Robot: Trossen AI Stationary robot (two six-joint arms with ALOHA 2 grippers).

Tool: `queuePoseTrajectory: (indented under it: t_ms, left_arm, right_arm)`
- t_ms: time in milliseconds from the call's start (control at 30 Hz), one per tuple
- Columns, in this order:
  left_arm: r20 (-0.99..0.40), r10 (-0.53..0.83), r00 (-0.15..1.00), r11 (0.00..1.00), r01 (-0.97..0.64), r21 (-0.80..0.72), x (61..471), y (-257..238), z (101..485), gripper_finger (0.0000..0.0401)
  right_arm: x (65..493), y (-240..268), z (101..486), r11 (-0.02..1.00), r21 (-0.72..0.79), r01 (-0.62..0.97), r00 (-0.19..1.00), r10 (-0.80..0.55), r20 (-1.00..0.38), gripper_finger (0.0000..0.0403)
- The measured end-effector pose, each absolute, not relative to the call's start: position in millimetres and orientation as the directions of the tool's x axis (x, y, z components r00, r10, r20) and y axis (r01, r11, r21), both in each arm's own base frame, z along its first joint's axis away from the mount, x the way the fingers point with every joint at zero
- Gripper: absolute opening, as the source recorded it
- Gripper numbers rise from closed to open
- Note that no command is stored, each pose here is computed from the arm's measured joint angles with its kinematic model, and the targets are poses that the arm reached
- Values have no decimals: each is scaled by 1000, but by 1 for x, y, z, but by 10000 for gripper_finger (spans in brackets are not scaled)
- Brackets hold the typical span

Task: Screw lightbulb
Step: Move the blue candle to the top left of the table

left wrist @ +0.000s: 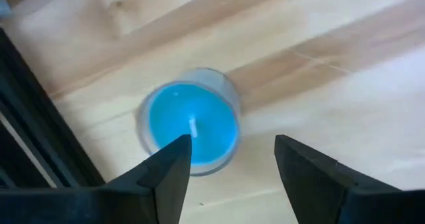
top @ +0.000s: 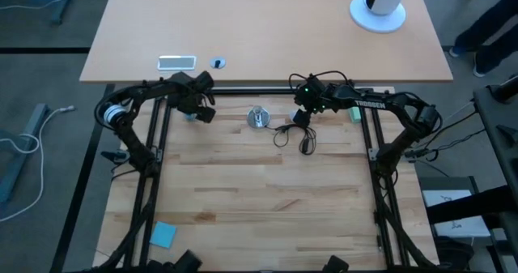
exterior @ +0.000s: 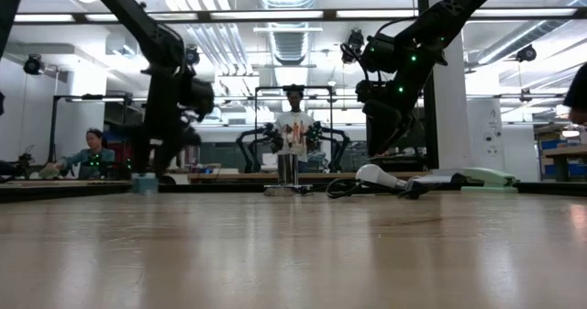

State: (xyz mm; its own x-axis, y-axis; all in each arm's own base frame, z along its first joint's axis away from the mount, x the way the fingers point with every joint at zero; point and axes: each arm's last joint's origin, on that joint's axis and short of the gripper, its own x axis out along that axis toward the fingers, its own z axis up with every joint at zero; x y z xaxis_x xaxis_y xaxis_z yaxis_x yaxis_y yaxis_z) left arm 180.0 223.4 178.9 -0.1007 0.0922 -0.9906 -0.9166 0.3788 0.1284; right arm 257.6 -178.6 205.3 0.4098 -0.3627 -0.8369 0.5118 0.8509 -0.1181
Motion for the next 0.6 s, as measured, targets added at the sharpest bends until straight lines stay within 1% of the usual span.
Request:
queuePoseTrajectory:
  t_ms: [233, 333, 400, 533, 600]
  left_arm:
    - [-988, 142, -66, 440, -890, 123, 193, 207, 192, 197]
    - [-968, 224, -113, 410, -890, 199, 194, 207, 196, 197]
    - [-957, 255, -136, 391, -891, 231, 192, 206, 199, 203]
    - [-939, 316, -133, 371, -894, 252, 192, 207, 206, 229]
    - [-939, 324, -120, 374, -895, 243, 192, 209, 207, 244]
  right_arm:
    - [258, -179, 205, 851, -118, 512, 410, -363, -837, 260]
    - [258, -179, 205, 851, -118, 512, 410, -363, -837, 261]
    - [258, -179, 205, 851, -118, 512, 410, -363, -837, 259]
    - [258, -179, 205, 850, -118, 513, 410, -363, -837, 257]
    - [258, -179, 205, 849, -116, 515, 411, -364, -836, 259]
